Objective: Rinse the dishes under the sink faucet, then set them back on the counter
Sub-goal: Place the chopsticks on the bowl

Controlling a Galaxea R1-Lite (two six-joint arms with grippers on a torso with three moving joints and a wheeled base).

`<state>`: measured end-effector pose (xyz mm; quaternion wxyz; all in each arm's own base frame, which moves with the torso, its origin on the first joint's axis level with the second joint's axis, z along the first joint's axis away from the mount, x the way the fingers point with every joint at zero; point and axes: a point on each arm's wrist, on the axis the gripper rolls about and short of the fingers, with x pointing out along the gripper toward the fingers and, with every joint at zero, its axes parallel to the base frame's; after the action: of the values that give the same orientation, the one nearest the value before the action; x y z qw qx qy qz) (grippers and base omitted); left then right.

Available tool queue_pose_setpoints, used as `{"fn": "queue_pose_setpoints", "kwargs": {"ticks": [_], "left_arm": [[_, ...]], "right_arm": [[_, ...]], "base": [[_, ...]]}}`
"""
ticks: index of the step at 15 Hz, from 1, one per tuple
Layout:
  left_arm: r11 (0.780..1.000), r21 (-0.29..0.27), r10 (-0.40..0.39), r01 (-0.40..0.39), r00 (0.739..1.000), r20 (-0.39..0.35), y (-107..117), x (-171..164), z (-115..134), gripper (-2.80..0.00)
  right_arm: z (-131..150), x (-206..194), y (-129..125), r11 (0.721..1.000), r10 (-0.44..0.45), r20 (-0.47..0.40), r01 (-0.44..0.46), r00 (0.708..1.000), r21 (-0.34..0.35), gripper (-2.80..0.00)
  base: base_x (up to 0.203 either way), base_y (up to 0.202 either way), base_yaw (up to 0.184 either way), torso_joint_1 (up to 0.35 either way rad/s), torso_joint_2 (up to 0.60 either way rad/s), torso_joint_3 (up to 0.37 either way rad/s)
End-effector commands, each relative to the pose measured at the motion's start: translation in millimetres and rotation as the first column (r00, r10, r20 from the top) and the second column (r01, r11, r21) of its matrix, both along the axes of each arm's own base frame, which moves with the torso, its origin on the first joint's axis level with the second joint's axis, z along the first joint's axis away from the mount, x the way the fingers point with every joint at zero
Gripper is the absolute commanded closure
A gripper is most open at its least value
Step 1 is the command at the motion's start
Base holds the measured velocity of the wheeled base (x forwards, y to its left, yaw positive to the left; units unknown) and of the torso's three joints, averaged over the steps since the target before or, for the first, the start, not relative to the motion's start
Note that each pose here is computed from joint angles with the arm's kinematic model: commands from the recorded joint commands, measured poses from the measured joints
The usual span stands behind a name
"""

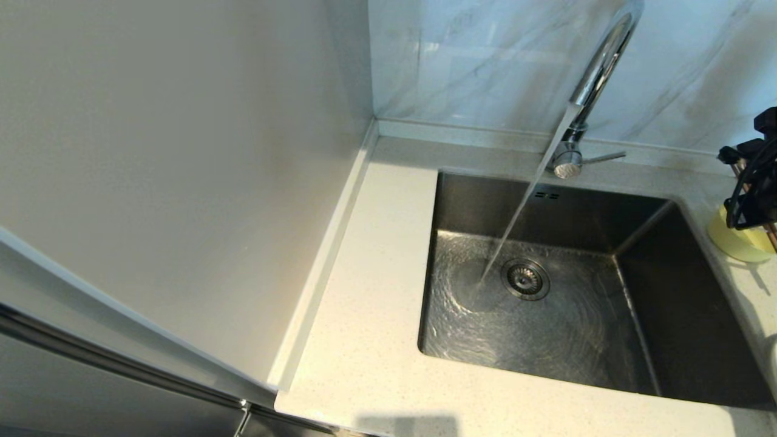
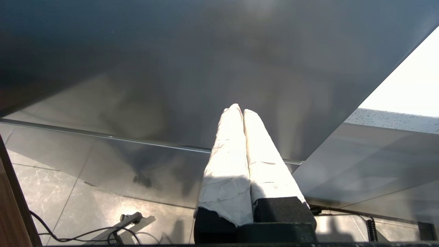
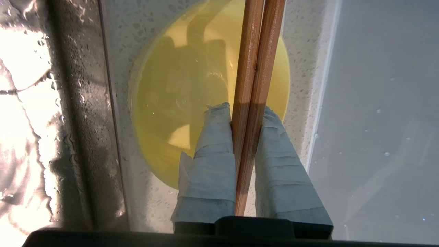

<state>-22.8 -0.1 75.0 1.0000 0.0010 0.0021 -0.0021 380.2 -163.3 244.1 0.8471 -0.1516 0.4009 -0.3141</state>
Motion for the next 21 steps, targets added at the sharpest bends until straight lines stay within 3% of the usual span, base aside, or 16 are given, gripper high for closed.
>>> {"fn": "queue_pose_setpoints", "kwargs": {"ticks": [1,9,10,17,21], "left_arm": [[1.000,0.000,0.000,0.000,1.000,0.000,0,0,0,0.00],[1.000,0.000,0.000,0.000,1.000,0.000,0,0,0,0.00],[1.000,0.000,0.001,-0.001,1.000,0.000,0,0,0,0.00],[1.000,0.000,0.000,0.000,1.000,0.000,0,0,0,0.00],[1.000,0.000,0.000,0.000,1.000,0.000,0,0,0,0.00]], "right_arm": [[-4,2,-1,1.000,0.000,-0.012,0.000,1.000,0.002,0.00],[-5,3,-1,1.000,-0.005,-0.017,0.005,1.000,-0.003,0.00],[-6,3,-1,1.000,-0.005,-0.018,0.005,1.000,-0.003,-2.80],[-2,1,0,1.000,-0.004,-0.006,0.004,1.000,-0.004,-2.80],[18,-12,0,1.000,-0.010,0.040,0.011,0.999,-0.017,-2.80]], "base": [[0.000,0.000,0.000,0.000,0.00,0.000],[0.000,0.000,0.000,0.000,0.00,0.000],[0.000,0.000,0.000,0.000,0.00,0.000],[0.000,0.000,0.000,0.000,0.00,0.000],[0.000,0.000,0.000,0.000,0.00,0.000]]}}
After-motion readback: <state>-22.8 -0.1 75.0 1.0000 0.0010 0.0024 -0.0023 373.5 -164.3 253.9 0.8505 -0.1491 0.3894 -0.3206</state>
